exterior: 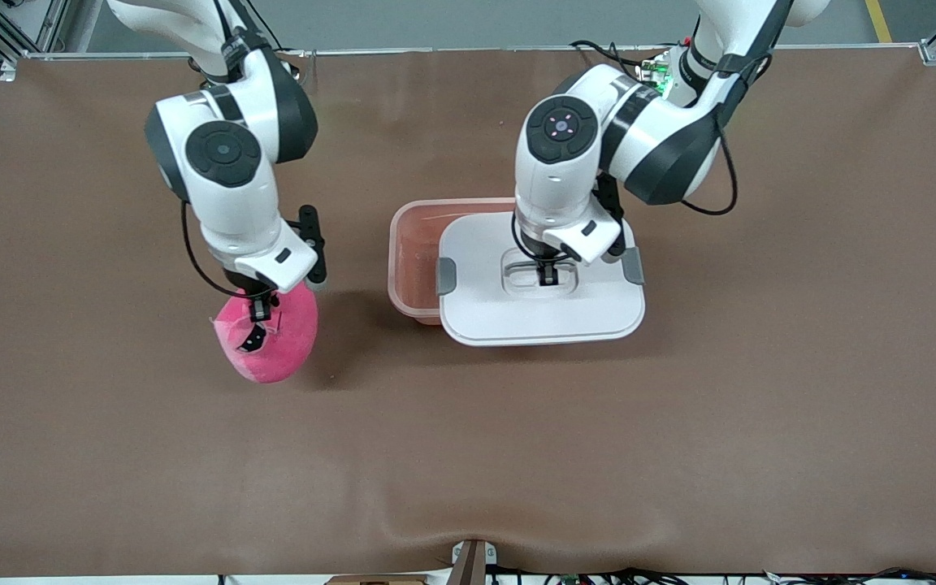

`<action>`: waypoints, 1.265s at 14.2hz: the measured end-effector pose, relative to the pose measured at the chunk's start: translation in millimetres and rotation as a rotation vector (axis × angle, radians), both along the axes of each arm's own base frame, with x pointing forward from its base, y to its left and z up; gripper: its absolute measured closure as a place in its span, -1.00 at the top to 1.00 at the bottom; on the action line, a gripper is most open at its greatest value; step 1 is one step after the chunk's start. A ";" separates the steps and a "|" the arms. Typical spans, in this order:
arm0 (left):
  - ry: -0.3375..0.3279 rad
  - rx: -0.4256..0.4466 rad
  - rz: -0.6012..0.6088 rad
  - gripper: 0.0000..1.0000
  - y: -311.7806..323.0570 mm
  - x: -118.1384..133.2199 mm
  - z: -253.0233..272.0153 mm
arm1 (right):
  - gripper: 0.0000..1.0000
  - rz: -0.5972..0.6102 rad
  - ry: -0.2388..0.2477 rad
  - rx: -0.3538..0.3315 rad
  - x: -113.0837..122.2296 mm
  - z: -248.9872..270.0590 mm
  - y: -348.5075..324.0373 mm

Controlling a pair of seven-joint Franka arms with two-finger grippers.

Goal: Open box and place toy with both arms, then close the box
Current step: 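Lift the lid off with the left gripper while the right gripper lifts the toy, then lower the pink toy into the pink box and open the right gripper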

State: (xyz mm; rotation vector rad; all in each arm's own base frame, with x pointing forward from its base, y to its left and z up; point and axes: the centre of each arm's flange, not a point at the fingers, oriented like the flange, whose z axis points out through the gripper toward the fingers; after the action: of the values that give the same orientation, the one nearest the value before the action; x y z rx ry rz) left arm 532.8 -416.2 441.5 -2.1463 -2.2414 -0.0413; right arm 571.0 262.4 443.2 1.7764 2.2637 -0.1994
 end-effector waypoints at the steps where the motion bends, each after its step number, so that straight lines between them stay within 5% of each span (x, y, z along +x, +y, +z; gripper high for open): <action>1: 0.000 0.000 0.010 -0.86 5.9 3.8 0.8 | -0.72 0.009 0.004 -0.005 -7.2 -1.1 12.9; 10: -0.016 0.010 0.019 -0.86 91.1 25.4 31.0 | -0.72 0.206 -0.027 -0.186 -101.0 23.2 140.8; 18: 0.012 -0.002 -0.031 -0.86 154.1 35.4 35.4 | -0.72 0.204 -0.074 -0.191 -174.9 28.9 210.1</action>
State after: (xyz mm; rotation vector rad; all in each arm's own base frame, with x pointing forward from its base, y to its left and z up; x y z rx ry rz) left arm 568.2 -262.1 476.9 -2.1760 -2.2033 -0.0265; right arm 396.2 472.5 472.1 1.4260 2.2694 -0.2941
